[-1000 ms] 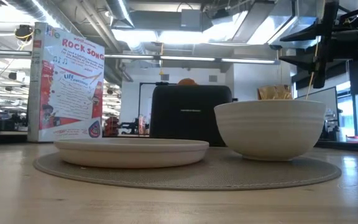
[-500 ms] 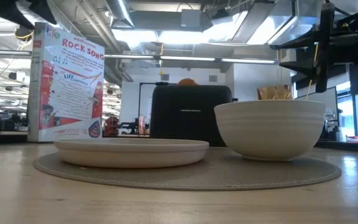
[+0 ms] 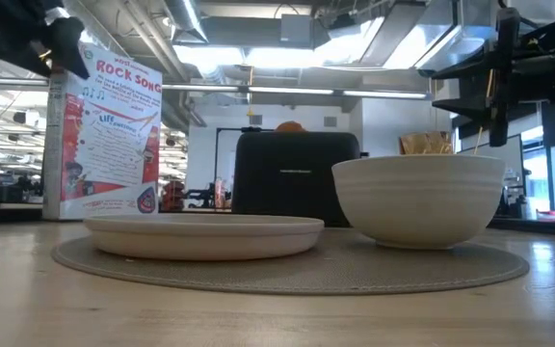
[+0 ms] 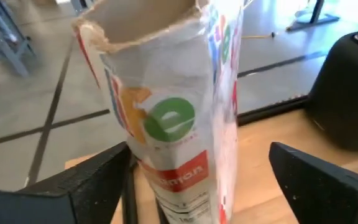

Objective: Arrange a breakfast setting
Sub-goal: Pour the cereal from the cereal box into the white bowl

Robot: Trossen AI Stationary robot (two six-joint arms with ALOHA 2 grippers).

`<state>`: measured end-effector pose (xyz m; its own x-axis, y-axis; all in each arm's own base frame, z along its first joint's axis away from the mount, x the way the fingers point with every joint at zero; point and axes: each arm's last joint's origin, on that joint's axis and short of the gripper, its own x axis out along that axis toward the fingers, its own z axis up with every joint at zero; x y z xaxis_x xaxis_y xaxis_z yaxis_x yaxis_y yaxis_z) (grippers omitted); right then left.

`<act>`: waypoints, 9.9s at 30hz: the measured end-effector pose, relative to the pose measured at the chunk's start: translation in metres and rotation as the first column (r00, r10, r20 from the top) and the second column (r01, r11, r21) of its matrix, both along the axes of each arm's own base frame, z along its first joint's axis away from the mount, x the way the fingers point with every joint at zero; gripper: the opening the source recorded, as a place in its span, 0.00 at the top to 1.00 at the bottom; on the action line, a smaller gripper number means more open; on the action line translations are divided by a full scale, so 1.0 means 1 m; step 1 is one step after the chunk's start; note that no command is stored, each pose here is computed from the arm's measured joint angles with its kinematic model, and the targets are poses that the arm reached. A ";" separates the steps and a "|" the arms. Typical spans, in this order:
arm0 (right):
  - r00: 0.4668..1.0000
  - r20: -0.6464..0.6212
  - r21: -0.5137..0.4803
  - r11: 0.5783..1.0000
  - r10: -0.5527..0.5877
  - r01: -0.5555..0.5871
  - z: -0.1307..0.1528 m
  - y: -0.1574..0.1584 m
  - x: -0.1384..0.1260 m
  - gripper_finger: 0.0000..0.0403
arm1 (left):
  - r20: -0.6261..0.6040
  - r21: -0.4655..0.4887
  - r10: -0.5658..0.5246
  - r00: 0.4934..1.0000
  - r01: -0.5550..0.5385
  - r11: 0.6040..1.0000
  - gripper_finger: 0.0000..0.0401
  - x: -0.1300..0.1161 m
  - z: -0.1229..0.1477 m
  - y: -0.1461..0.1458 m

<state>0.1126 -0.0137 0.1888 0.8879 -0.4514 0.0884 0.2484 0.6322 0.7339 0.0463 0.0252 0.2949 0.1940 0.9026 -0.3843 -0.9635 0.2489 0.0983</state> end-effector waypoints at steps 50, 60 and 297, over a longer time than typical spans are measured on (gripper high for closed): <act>0.937 -0.332 -0.442 0.859 0.112 -0.259 0.177 0.005 0.121 0.28 | -0.018 -0.017 -0.847 0.531 0.847 0.531 1.00 0.071 0.132 -0.014; 0.912 -0.354 -0.459 0.812 0.206 -0.361 0.195 0.008 0.181 0.21 | -0.011 0.071 -0.929 0.371 0.927 0.369 1.00 0.116 0.151 -0.017; 0.950 -0.268 -0.339 0.907 0.163 -0.251 0.249 0.003 0.051 0.30 | -0.008 0.054 -0.872 0.490 0.871 0.489 0.49 0.137 0.013 -0.027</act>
